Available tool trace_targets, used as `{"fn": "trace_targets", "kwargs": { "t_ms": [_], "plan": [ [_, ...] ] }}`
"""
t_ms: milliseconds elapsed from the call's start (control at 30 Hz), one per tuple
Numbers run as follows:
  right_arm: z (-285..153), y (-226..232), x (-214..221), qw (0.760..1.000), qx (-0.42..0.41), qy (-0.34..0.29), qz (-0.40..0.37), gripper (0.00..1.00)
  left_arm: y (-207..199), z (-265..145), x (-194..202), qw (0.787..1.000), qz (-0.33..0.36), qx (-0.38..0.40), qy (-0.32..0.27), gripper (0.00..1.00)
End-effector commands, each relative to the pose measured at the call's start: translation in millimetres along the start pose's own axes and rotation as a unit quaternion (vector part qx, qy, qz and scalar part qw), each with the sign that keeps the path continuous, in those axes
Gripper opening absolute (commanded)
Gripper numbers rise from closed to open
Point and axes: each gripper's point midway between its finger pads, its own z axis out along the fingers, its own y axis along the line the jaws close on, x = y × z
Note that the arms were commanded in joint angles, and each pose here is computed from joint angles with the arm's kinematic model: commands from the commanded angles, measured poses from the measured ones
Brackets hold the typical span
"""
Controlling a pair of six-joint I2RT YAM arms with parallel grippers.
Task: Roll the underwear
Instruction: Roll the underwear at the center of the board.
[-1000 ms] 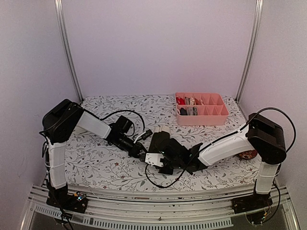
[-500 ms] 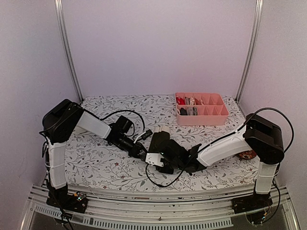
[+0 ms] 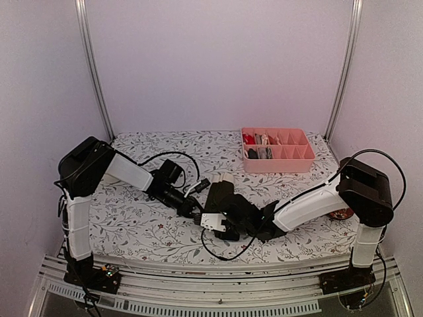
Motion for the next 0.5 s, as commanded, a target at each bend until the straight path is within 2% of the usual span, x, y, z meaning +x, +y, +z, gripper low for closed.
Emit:
{"fn": "trace_targets", "kwargs": {
  "t_ms": [0,133,233,333,467],
  "plan": [
    [5.1,-9.5,6.1,0.999,0.036,0.019,-0.001,0.55,10.5,11.6,34.1,0.998,-0.027,-0.029,0.048,0.0],
    [13.1,-7.0,16.7,0.999,0.03,0.04,0.0,0.55,10.2,11.6,34.3,0.998,-0.027,-0.028,0.048,0.0],
    [17.5,-2.9,20.9,0.999,0.018,0.049,0.002,0.5,10.1,11.6,34.6,0.998,-0.027,-0.028,0.049,0.0],
    [20.1,-2.6,25.9,0.998,0.011,0.063,0.008,0.4,9.1,11.1,34.2,0.998,-0.026,-0.027,0.048,0.0],
    [21.3,-1.6,35.4,0.996,0.003,0.081,0.02,0.38,7.3,9.4,32.2,0.998,-0.022,-0.028,0.047,0.0]
  ]
}}
